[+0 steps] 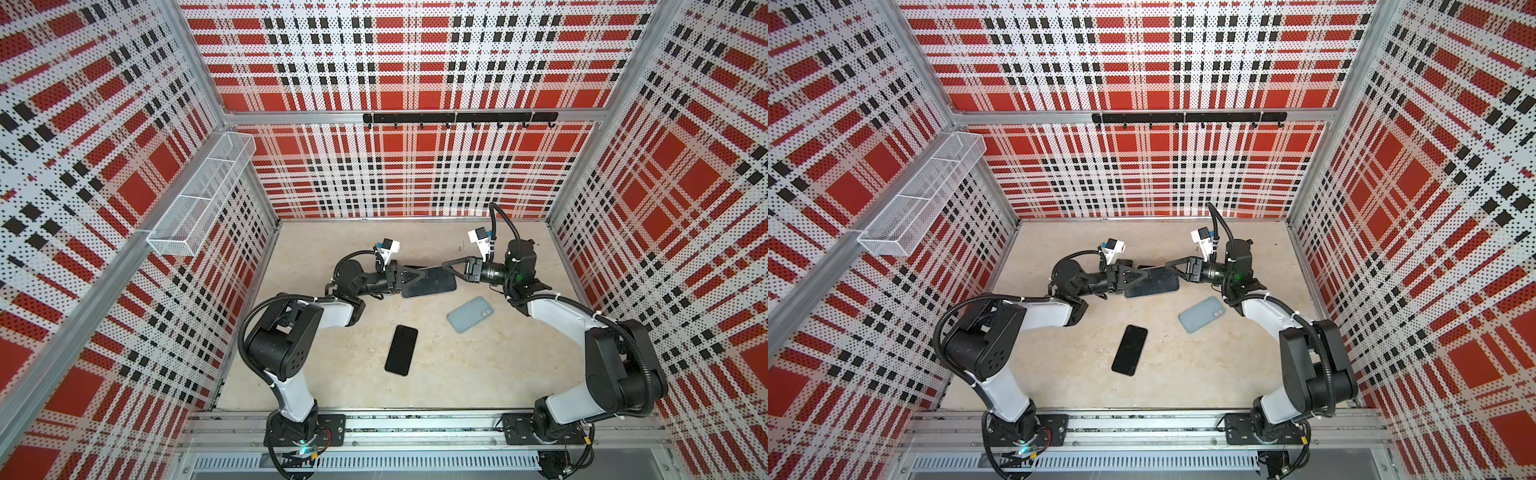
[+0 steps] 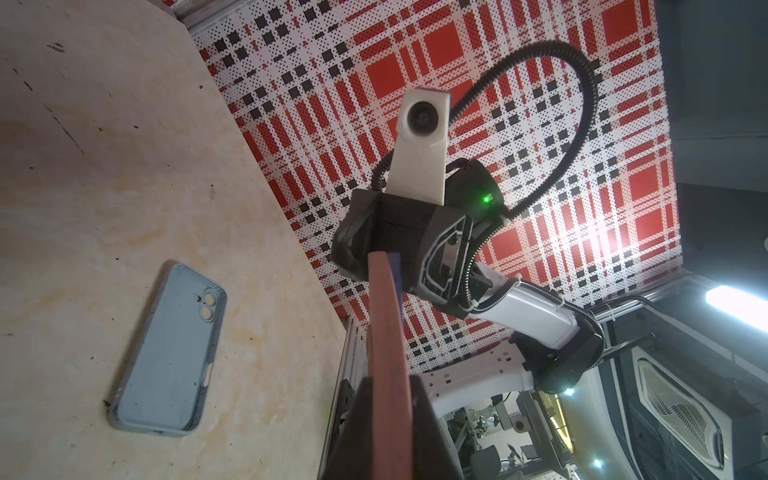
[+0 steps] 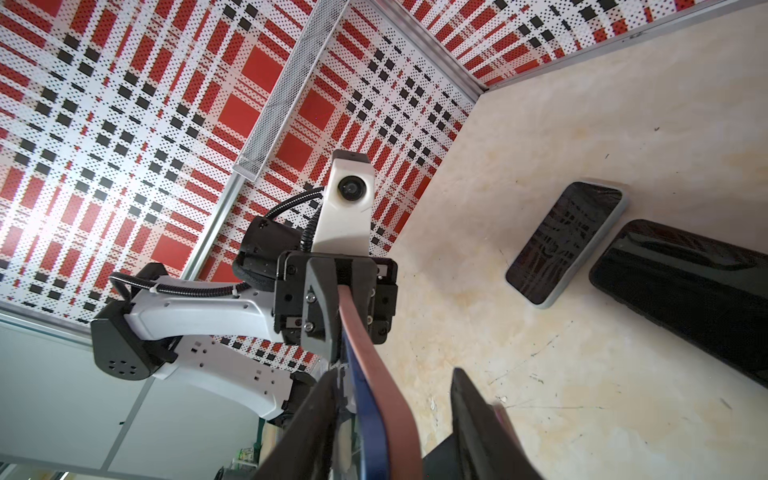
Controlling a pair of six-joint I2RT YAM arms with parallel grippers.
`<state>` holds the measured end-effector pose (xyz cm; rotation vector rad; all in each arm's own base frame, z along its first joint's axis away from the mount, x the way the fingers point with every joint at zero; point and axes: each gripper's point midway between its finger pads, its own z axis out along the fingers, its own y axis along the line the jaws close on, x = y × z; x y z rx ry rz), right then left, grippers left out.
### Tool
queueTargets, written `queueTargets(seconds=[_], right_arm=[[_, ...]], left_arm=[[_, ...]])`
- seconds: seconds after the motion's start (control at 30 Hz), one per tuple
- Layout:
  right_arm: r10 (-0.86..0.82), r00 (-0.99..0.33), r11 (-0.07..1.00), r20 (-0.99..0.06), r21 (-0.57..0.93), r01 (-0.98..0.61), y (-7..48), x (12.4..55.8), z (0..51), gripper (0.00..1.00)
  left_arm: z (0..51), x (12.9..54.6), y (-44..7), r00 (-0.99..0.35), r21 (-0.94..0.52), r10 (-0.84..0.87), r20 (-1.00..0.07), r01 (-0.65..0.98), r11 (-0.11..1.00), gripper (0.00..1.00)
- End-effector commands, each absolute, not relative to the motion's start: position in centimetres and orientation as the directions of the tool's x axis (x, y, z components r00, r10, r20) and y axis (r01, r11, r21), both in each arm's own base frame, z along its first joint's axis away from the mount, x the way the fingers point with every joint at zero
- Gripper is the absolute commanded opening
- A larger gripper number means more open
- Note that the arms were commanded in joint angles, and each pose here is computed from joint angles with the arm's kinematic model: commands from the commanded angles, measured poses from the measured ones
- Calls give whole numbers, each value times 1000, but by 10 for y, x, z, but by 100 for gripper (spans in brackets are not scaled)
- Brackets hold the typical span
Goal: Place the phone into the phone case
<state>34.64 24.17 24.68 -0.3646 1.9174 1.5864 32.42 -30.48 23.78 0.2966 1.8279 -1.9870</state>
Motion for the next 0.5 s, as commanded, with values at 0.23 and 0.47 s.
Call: queueTargets(seconds=[0.23,0.47], right_arm=[[202,-721,203,-663,748,-632,242,342,268,18],[191,-705,274,-684,726,-630,240,349,257,0]], left_arm=[[253,326,-308,-865,-871,-163,-474,488,-58,0],[252,326,-308,-861,-868,-160,-482,494,-43,0]])
